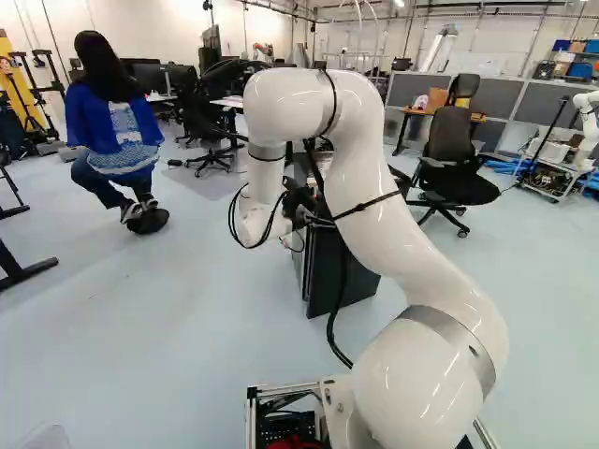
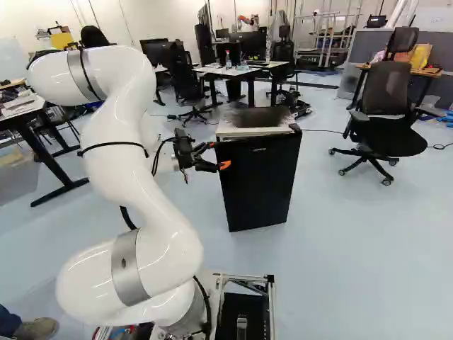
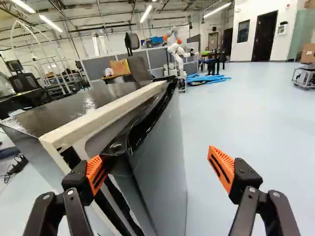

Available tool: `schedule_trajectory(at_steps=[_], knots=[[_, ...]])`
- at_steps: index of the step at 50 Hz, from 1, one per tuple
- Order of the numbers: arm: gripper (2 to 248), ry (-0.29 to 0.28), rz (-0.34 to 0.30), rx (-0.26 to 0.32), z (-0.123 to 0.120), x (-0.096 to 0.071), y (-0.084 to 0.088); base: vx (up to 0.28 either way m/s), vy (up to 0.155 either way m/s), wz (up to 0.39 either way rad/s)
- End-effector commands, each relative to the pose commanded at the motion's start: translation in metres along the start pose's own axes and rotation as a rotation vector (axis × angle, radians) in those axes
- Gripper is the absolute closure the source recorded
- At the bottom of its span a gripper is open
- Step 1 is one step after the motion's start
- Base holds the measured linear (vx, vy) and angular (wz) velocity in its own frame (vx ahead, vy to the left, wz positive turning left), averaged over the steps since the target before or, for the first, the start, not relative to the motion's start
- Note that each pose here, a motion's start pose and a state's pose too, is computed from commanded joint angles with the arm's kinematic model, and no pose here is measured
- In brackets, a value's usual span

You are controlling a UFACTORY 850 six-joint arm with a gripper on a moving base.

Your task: Grab a drink from the fridge

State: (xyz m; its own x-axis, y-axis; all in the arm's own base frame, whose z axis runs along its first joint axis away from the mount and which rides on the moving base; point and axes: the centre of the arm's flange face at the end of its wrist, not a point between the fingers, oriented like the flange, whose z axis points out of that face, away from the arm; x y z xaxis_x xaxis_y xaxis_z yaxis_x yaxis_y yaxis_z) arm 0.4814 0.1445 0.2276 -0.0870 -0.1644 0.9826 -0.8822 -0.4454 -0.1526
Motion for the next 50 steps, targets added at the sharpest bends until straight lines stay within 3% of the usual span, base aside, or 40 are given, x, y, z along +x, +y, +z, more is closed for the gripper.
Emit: schedule_trajectory(at_steps=[50], knots=[[3, 0.043, -0.028, -0.131, 0.001, 0.006, 0.034, 0.000, 0.000, 0.000]])
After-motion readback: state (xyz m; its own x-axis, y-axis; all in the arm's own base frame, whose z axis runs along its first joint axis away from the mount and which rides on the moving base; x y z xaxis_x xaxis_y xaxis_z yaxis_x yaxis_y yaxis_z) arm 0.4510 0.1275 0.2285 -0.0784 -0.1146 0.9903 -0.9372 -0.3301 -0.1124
